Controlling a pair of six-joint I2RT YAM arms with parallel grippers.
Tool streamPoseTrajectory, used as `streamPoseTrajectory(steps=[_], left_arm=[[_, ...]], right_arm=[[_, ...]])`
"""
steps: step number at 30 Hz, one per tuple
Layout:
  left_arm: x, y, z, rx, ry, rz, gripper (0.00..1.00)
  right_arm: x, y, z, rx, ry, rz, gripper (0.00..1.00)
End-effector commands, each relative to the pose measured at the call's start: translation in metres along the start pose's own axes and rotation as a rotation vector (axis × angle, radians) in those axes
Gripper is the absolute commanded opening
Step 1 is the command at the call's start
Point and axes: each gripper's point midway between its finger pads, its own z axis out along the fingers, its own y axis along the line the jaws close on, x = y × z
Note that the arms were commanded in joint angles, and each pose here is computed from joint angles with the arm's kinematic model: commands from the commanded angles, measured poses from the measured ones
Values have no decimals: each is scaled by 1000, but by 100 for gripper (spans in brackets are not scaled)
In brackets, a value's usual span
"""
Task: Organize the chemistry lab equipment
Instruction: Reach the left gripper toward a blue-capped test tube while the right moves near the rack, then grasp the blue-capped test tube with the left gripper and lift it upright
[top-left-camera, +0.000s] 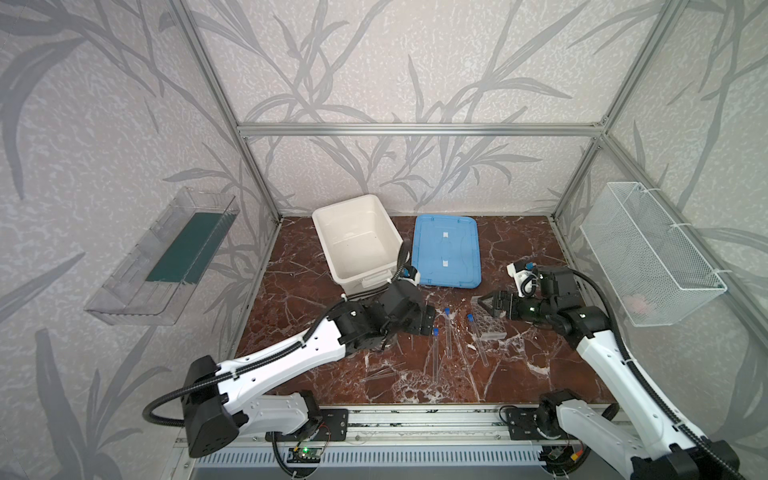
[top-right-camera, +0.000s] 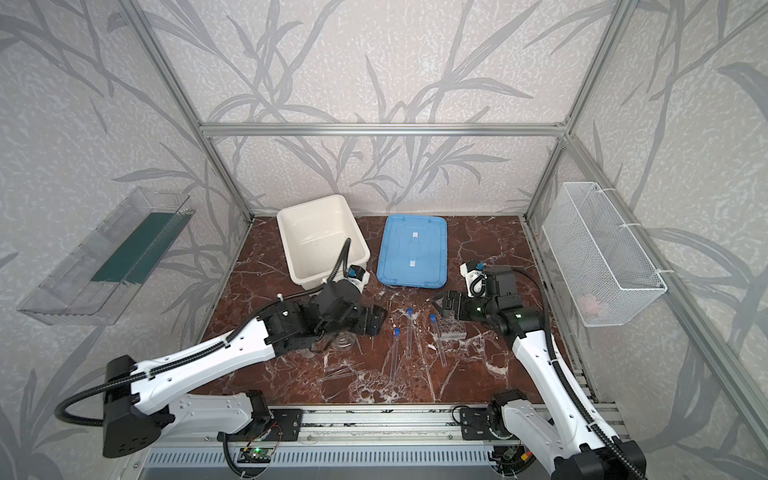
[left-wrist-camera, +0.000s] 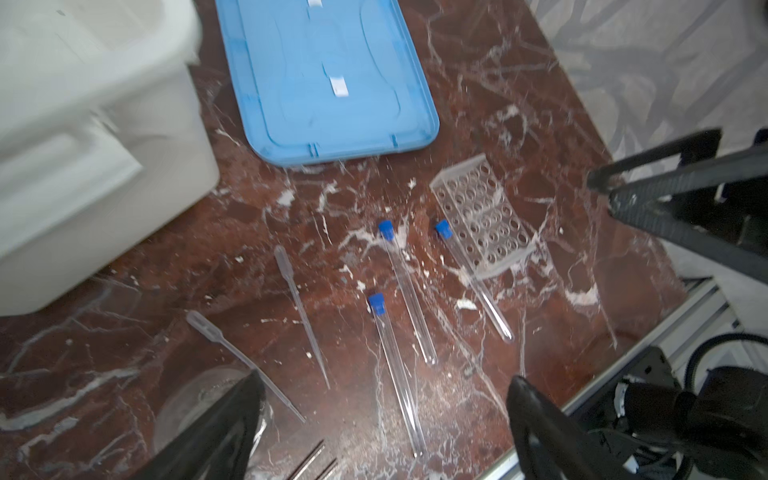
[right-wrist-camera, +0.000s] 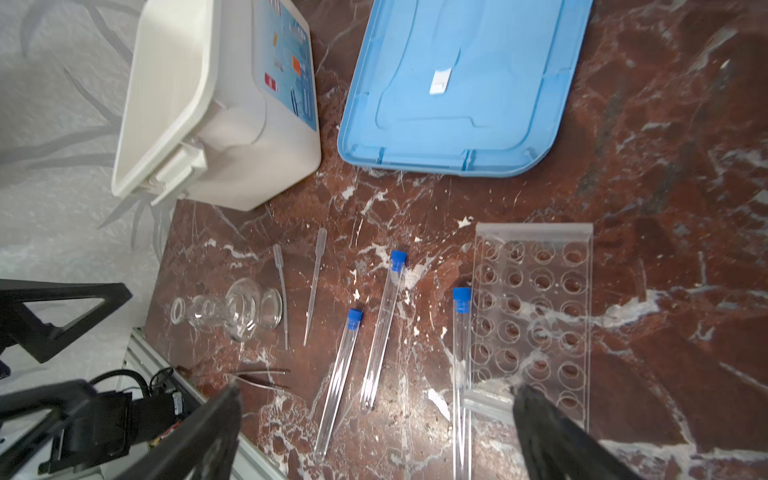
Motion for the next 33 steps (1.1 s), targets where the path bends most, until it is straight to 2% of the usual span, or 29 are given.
streamPoseTrajectory(steps=[1, 3, 6, 10, 13, 18, 24, 26, 33], left_arm=[[19, -11, 16, -32, 81, -29, 83], [37, -18, 30, -39, 158, -27, 74], [58, -27, 48, -49, 220, -4, 67], [77, -23, 65, -115, 278, 39, 64], [93, -24, 80, -110, 321, 27, 61], [116, -18, 98, -132, 385, 3, 61], [127, -8, 106, -209, 419, 7, 53], [132, -11, 108, -195, 431, -12, 47], [151, -17, 109, -143, 469, -61, 40]], right_arm=[[8, 0, -4, 28, 8, -27, 99], [7, 1, -4, 17, -9, -30, 99], [12, 1, 0, 7, 23, -29, 99], [20, -5, 8, 10, 62, -16, 99], [23, -6, 10, 7, 64, -17, 99], [27, -7, 10, 0, 62, -21, 99], [31, -15, 14, 19, 65, -16, 99], [29, -18, 13, 33, 55, -17, 99], [25, -21, 9, 56, 26, -19, 99]])
